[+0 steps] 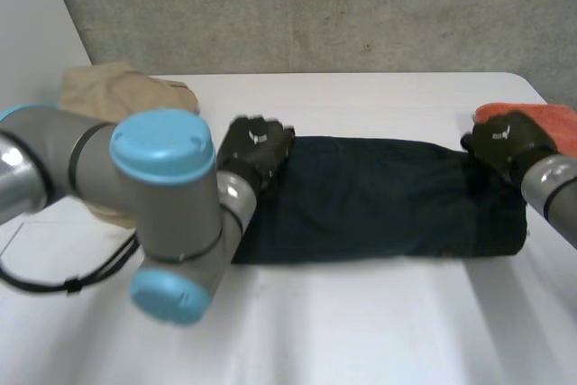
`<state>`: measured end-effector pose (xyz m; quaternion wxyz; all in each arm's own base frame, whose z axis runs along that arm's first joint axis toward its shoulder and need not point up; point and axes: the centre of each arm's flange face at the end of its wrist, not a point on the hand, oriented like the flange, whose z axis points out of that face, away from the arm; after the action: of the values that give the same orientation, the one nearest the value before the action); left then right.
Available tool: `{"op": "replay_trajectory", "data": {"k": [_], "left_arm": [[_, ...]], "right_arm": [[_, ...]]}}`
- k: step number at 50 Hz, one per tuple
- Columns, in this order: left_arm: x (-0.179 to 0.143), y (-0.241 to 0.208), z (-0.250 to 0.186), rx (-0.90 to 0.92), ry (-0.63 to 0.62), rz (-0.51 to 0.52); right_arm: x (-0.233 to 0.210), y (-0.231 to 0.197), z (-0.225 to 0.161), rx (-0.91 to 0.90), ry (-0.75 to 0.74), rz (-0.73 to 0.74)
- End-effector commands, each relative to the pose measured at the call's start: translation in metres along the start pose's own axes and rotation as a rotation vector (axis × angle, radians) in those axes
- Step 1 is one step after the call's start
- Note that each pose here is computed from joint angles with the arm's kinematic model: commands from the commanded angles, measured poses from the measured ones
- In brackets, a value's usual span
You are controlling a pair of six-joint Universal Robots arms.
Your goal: Fold the laundry.
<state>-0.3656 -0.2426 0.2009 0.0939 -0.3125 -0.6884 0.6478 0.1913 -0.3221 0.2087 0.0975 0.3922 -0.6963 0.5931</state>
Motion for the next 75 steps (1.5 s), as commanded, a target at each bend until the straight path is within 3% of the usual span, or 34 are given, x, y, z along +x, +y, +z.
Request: {"op": "replay_trajectory", "data": {"k": [1, 7, 11, 18, 21, 28, 35, 42, 56, 61, 67, 71, 75], "left_arm": [[-0.023, 0.01, 0.085, 0.203, -0.157, 0.112], [-0.017, 0.022, 0.125, 0.351, -0.204, 0.134], [-0.009, 0.036, 0.142, 0.39, -0.168, 0.139], [0.006, 0.045, 0.145, 0.411, -0.096, 0.135], [0.01, 0.037, 0.136, 0.397, -0.082, 0.135], [-0.01, -0.009, 0.095, 0.397, -0.074, 0.077], [-0.014, -0.019, 0.053, 0.344, -0.031, -0.035], [-0.009, -0.006, 0.029, 0.277, 0.005, -0.078], [-0.003, 0.003, 0.025, 0.247, 0.017, -0.08], [-0.006, -0.008, 0.019, 0.267, 0.016, -0.081], [-0.014, -0.027, 0.003, 0.304, 0.007, -0.084], [-0.017, -0.031, -0.004, 0.308, 0.001, -0.086], [-0.018, -0.03, -0.007, 0.302, -0.002, -0.086]], "right_arm": [[0.018, 0.005, 0.072, 0.151, 0.168, -0.022], [0.009, 0.023, 0.123, 0.187, 0.194, -0.033], [-0.007, 0.032, 0.161, 0.211, 0.213, -0.039], [0.003, 0.027, 0.178, 0.201, 0.347, -0.007], [0.006, 0.007, 0.167, 0.221, 0.347, 0.061], [0.033, -0.041, 0.082, 0.11, 0.19, 0.212], [0.0, 0.018, 0.038, -0.23, -0.076, 0.404], [-0.007, 0.052, 0.033, -0.239, -0.073, 0.432], [-0.01, 0.091, 0.068, -0.172, 0.07, 0.333], [0.028, 0.089, 0.06, -0.187, 0.265, 0.2], [0.071, 0.074, 0.049, -0.188, 0.349, -0.074], [0.051, 0.048, 0.054, -0.115, 0.295, -0.213], [-0.026, -0.017, 0.05, 0.193, 0.078, -0.283]]}}
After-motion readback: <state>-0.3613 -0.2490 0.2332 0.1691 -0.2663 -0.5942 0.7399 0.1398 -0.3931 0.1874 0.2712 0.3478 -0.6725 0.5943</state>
